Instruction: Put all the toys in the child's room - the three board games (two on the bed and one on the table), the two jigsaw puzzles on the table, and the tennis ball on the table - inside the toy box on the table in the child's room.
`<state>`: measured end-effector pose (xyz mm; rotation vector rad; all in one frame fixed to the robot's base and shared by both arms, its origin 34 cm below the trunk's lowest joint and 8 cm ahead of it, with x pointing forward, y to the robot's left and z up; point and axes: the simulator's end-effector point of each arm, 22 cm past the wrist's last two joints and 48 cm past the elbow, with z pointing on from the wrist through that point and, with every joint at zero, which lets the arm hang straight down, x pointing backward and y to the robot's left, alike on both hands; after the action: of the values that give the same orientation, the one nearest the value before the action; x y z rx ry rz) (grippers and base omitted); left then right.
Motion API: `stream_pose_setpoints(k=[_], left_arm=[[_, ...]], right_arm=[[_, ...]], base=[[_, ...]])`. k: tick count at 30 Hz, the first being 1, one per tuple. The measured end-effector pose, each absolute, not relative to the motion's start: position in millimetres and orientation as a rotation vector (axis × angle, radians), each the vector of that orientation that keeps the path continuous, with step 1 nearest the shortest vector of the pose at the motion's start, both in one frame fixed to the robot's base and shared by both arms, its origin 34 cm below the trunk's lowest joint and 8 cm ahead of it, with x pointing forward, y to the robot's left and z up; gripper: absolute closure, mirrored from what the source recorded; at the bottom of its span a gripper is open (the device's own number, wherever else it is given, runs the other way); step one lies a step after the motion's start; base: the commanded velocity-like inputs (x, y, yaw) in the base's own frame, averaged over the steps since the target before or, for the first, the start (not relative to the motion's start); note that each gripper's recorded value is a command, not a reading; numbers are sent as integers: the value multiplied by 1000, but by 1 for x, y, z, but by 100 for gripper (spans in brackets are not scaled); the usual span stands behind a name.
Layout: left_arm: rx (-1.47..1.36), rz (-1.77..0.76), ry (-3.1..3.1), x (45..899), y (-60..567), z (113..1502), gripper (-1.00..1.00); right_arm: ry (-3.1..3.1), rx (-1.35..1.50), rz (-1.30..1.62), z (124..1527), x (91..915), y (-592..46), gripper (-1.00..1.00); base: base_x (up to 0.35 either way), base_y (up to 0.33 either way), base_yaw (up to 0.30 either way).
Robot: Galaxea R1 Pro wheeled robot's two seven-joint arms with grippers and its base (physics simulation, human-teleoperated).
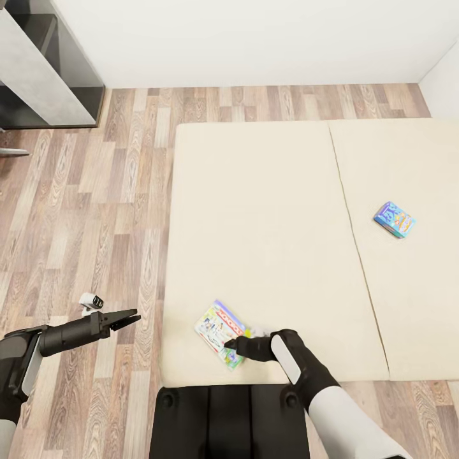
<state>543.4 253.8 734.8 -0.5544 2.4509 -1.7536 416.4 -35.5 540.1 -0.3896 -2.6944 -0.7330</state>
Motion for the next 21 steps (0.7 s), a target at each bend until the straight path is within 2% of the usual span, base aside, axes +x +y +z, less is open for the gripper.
stream_pose_setpoints(k=[21], left_arm=[[-553,-1748,2453,544,256,735,-100]], right_arm=[[-2790,-388,-729,536,451,-42,-100]], base=[[0,0,0]])
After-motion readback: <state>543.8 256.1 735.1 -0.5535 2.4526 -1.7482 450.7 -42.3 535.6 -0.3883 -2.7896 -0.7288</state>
